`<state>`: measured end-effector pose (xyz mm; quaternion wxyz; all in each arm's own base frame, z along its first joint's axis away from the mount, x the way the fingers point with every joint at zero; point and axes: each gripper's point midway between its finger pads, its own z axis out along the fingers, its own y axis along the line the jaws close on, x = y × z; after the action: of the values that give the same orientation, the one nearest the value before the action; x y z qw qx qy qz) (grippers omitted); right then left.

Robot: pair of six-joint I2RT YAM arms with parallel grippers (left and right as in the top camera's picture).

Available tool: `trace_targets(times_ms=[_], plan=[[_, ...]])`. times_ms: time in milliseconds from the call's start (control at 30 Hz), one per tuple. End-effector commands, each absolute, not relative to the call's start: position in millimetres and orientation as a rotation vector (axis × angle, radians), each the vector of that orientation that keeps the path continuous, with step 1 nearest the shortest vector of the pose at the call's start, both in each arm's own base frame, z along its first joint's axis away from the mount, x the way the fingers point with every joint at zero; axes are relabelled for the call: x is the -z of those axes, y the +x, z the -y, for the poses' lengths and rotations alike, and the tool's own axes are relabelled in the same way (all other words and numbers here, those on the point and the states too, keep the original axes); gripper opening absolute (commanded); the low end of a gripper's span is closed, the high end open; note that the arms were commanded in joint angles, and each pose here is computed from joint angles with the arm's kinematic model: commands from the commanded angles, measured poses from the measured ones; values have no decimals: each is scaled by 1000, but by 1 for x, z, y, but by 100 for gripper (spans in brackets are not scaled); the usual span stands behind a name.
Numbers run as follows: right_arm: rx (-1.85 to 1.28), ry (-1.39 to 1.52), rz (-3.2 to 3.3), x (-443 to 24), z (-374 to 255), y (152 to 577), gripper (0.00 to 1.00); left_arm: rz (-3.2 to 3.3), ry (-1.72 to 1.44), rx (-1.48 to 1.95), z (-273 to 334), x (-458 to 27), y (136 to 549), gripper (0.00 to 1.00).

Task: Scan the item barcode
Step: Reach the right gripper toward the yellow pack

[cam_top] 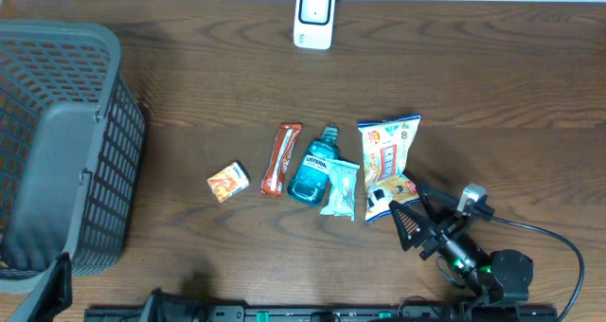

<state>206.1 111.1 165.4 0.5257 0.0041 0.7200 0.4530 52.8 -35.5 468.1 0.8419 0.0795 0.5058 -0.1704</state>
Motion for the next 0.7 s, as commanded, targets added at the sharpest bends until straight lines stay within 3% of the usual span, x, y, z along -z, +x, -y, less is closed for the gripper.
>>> trace_targets(times_ms=[0,400,667], plan=[[-1119,-73,-1727,-166,-120,198,99,-1089,130,340,31,-462,62,98],[-1084,-72,-1686,-247,-117,175,99,-1143,130,340,34,-445,80,98],[-883,151,-1897,-244,-88,186,99,-1149,126,333,34,-443,82,98]])
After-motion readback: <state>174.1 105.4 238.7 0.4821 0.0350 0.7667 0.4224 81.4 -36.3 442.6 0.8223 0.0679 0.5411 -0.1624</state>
